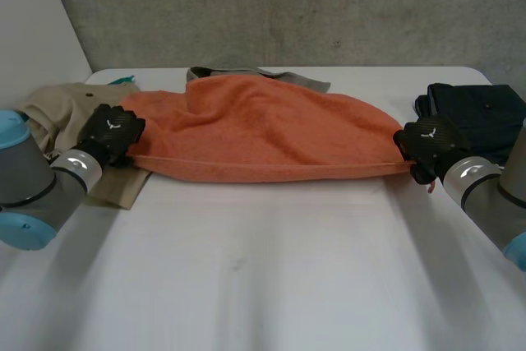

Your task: Fold the laundry.

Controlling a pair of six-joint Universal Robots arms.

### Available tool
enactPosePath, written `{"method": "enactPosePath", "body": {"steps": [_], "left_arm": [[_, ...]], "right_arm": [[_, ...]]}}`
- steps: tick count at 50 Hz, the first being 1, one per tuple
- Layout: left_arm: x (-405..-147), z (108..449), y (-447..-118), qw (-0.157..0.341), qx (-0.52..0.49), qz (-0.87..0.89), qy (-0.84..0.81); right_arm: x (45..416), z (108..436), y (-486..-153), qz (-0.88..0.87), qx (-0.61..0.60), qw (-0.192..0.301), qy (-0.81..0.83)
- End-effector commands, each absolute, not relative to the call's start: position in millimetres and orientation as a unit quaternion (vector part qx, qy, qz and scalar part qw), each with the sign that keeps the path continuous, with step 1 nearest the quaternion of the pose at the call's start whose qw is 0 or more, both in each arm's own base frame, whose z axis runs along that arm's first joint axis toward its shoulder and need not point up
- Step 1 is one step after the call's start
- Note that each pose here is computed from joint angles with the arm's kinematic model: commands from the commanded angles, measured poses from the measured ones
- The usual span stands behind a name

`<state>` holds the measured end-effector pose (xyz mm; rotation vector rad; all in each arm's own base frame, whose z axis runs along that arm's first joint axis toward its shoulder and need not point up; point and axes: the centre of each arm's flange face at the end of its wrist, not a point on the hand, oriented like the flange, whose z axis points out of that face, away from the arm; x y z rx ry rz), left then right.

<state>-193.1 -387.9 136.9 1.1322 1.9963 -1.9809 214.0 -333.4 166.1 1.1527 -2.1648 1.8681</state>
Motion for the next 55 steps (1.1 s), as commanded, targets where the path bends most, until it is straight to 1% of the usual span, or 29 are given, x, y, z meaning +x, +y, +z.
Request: {"method": "enactPosePath", "body": {"steps": [1, 5, 13, 17, 21, 25, 26, 28, 29, 32, 33, 36, 37, 39, 42, 44, 48, 49, 55], "left_arm": [[-184, 140, -397, 0.089, 0.343, -0.659, 0.664], [-183, 144, -396, 0.092, 0.336, -0.663, 0.663], [-189, 154, -384, 0.073, 0.352, -0.667, 0.653], [-188, 163, -378, 0.079, 0.351, -0.663, 0.656], [-183, 172, -365, 0.087, 0.349, -0.637, 0.682], [-177, 180, -336, 0.093, 0.373, -0.572, 0.725], [-175, 184, -319, 0.094, 0.391, -0.538, 0.741], [-173, 189, -299, 0.092, 0.412, -0.499, 0.757], [-171, 195, -279, 0.085, 0.433, -0.461, 0.769], [-171, 205, -248, 0.069, 0.458, -0.415, 0.783], [-171, 208, -227, 0.051, 0.468, -0.385, 0.794], [-173, 214, -203, 0.028, 0.477, -0.354, 0.804], [-175, 217, -191, 0.019, 0.486, -0.341, 0.805], [-177, 220, -184, 0.016, 0.492, -0.336, 0.803], [-181, 221, -186, 0.022, 0.495, -0.349, 0.796], [-182, 223, -193, 0.032, 0.493, -0.366, 0.789], [-186, 224, -217, 0.060, 0.485, -0.404, 0.773], [-188, 223, -229, 0.071, 0.478, -0.415, 0.771], [-204, 219, -269, 0.080, 0.455, -0.455, 0.761]], "right_arm": [[210, 173, -333, 0.606, 0.366, 0.028, -0.705], [210, 170, -333, 0.603, 0.367, 0.029, -0.708], [209, 170, -334, 0.603, 0.366, 0.028, -0.709], [207, 173, -336, 0.604, 0.364, 0.032, -0.708], [202, 181, -335, 0.596, 0.364, 0.036, -0.715], [188, 194, -326, 0.563, 0.383, 0.055, -0.730], [180, 203, -321, 0.549, 0.397, 0.069, -0.732], [172, 212, -315, 0.536, 0.412, 0.082, -0.732], [165, 219, -307, 0.518, 0.431, 0.093, -0.733], [157, 222, -291, 0.474, 0.465, 0.099, -0.741], [152, 223, -278, 0.438, 0.490, 0.100, -0.747], [144, 224, -262, 0.392, 0.522, 0.097, -0.751], [140, 229, -257, 0.383, 0.538, 0.101, -0.744], [139, 233, -258, 0.395, 0.545, 0.105, -0.732], [142, 234, -263, 0.415, 0.536, 0.100, -0.728], [141, 230, -266, 0.417, 0.530, 0.099, -0.732], [140, 217, -276, 0.410, 0.522, 0.101, -0.741], [141, 215, -282, 0.416, 0.521, 0.106, -0.738], [161, 203, -312, 0.467, 0.516, 0.118, -0.709]]}}
